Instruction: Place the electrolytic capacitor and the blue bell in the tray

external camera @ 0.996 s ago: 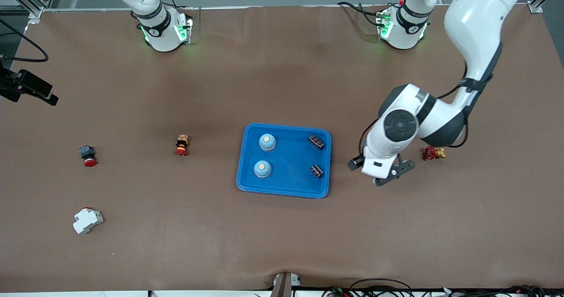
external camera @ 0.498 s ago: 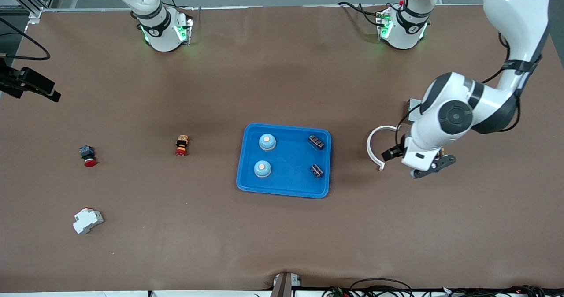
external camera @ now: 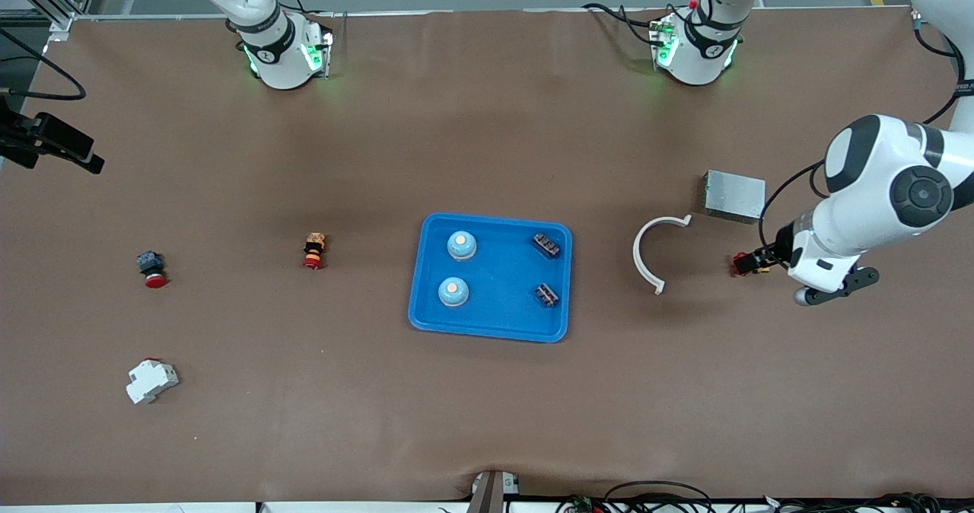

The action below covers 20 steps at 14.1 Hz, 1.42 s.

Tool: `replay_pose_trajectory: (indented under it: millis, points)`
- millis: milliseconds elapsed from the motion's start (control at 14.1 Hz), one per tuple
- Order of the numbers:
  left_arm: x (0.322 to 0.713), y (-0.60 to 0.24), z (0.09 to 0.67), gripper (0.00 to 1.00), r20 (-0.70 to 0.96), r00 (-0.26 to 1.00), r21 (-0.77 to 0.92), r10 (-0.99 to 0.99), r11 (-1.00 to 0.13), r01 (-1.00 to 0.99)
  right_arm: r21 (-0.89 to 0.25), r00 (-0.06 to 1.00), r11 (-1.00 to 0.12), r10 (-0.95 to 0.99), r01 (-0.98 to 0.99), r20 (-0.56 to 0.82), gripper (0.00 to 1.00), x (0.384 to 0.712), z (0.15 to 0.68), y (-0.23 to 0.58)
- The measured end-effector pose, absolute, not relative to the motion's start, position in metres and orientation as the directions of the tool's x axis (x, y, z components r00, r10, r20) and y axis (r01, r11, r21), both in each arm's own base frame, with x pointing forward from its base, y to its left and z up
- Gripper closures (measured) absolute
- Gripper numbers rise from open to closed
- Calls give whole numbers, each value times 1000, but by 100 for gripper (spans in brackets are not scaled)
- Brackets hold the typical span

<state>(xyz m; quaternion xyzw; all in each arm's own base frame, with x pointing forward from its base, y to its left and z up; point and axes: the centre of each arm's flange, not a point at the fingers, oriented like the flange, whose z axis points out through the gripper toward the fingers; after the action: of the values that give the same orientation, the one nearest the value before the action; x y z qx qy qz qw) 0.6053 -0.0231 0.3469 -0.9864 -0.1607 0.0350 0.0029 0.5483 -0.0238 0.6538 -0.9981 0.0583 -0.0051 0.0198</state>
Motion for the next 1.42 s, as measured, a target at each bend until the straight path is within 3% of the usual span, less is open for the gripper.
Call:
replay_pose_trajectory:
  millis: [569,924,1422]
  points:
    - [608,51,348,0,-17,951,-20,307,-951,307,-39,993,-993,-116,-115,13,0,548,656,-24]
    - [603,92,346,0,-22,981,-15,191,-982,191,-19,994,-994,-110,-110,26,0,546,662,-24]
    - [594,100,382,0,5,996,52,90,-995,90,-2,993,-994,-108,-108,43,0,540,671,-24]
